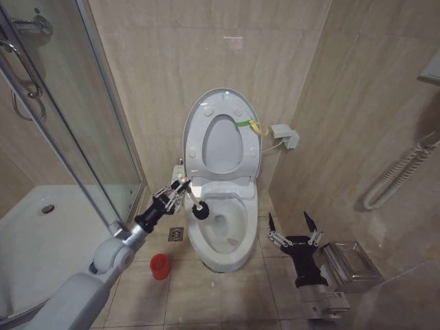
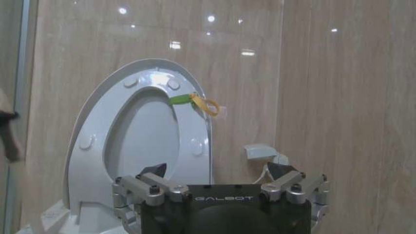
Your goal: Open the toilet lid, clean the toilet bowl with a toilet brush, close the toilet lid, and flush.
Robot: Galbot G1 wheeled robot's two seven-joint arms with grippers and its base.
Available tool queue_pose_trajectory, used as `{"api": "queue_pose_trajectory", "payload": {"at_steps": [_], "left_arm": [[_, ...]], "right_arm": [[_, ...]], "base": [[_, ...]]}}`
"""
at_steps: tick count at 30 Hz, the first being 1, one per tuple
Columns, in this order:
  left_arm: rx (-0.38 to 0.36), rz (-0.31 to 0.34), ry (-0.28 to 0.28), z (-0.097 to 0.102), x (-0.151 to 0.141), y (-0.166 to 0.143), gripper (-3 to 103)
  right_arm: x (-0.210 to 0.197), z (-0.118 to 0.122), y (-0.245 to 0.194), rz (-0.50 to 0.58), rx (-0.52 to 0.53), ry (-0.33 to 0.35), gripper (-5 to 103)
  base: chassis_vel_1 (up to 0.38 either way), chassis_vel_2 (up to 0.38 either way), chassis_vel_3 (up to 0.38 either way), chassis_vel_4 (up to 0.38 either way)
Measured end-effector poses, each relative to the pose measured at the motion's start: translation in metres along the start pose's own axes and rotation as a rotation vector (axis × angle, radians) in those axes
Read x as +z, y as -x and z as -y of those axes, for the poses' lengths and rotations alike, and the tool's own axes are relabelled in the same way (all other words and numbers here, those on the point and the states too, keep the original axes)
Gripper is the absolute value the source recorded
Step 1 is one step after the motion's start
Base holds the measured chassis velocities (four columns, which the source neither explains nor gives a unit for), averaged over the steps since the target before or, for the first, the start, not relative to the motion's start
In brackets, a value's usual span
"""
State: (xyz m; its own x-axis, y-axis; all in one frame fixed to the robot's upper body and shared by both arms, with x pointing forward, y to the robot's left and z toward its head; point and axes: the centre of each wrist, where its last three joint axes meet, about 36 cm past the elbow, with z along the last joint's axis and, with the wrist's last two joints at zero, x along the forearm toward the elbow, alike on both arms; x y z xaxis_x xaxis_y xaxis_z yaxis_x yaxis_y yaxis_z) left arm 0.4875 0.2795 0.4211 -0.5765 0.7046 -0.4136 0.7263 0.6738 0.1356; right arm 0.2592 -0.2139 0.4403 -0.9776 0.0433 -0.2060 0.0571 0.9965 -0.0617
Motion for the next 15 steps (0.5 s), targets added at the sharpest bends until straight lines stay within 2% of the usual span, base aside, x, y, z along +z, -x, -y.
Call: {"api": "queue_pose_trajectory", "payload": {"at_steps": [5,15], "left_arm": [[0.004,-0.033,-0.024,-0.006,0.027,0.023,20],[-0.003,-0.049,-0.055,-0.011,0.072,0.062,20]], "right_arm": [[0.0,0.0,0.0,0.0,0.0,0.0,100],[0.0,0.0,0.0,0.0,0.0,0.0,100]], "base": [[0.0,0.0,0.0,0.0],[0.0,0.0,0.0,0.0]]}}
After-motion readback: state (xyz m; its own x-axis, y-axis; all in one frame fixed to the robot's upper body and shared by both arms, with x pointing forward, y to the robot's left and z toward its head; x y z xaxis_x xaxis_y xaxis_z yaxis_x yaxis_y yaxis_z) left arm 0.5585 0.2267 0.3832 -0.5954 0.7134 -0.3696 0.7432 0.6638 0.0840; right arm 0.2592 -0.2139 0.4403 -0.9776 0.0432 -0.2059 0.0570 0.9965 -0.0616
